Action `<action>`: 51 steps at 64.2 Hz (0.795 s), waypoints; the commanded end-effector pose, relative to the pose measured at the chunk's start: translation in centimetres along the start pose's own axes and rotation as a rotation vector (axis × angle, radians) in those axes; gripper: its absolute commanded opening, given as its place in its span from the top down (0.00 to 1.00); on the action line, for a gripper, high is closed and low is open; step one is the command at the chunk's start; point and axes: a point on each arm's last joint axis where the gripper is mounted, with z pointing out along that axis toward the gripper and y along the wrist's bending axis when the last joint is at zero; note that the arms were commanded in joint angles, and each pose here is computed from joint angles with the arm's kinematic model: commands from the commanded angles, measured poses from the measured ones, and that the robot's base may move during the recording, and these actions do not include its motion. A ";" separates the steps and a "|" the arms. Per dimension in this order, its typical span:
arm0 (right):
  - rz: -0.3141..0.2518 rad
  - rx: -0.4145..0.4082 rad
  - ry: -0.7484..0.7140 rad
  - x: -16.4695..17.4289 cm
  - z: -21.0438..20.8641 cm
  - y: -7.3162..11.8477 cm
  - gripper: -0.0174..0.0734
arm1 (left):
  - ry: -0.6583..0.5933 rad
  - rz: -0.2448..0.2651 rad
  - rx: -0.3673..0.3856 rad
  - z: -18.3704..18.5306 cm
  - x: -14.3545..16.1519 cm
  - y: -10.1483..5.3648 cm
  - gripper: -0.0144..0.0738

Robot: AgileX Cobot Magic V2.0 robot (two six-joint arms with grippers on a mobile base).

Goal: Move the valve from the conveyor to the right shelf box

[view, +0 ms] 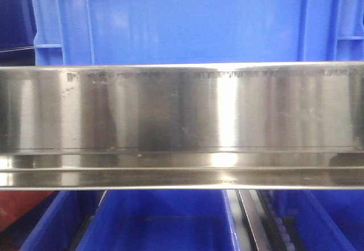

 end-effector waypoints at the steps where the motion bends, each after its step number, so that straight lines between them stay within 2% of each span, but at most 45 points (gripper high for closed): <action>1: -0.012 0.015 -0.061 2.3 -2.1 0.0 0.98 | -0.106 -0.017 0.014 -2.3 1.7 0.2 0.96; 14: -0.010 0.017 -0.046 8.4 -4.7 0.2 0.98 | -0.199 -0.017 0.029 -6.2 8.5 0.5 0.96; 24: -0.012 0.019 -0.048 12.8 -6.1 0.2 0.99 | -0.250 -0.026 0.040 -7.7 13.4 0.6 0.96; 32: -0.043 0.037 -0.047 15.8 -6.5 0.1 0.99 | -0.299 -0.026 0.048 -7.9 16.8 0.5 0.96; 41: -0.045 0.041 -0.065 17.9 -6.7 0.0 0.99 | -0.367 -0.026 0.059 -7.9 19.2 0.3 0.96; 51: -0.047 0.050 -0.146 17.7 -6.9 0.0 0.99 | -0.399 -0.029 0.067 -7.7 20.4 0.2 0.96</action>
